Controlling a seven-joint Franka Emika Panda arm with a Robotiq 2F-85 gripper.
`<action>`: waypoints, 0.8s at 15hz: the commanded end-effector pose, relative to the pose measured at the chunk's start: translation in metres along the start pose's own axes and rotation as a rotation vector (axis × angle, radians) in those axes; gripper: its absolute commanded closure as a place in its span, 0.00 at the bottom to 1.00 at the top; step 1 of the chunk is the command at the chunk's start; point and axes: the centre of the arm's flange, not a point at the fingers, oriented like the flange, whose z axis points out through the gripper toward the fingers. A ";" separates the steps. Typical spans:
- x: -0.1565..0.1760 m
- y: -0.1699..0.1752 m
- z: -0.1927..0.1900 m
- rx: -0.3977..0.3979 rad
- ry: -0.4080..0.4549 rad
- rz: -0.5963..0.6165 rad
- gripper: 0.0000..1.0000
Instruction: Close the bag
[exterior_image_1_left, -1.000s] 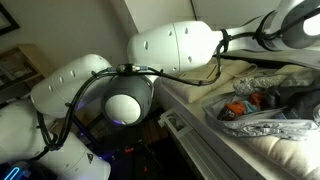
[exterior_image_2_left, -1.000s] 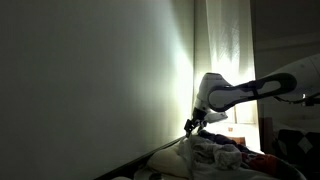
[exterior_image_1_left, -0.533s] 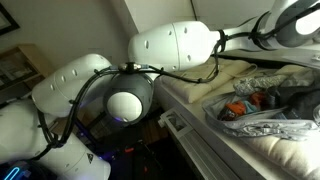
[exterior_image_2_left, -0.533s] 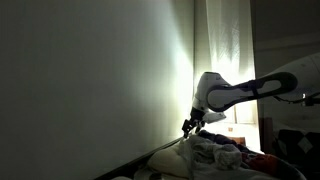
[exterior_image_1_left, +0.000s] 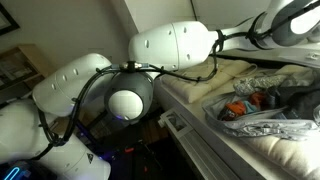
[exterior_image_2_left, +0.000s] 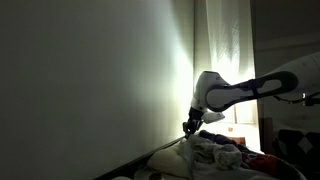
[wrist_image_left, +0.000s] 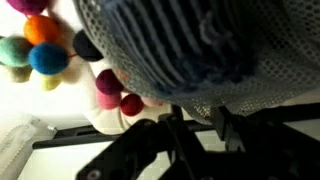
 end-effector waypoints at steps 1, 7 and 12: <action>-0.037 -0.002 -0.039 -0.007 0.058 -0.012 0.95; -0.029 -0.020 -0.084 -0.042 0.209 -0.042 0.97; -0.023 -0.033 -0.106 -0.040 0.279 -0.080 0.98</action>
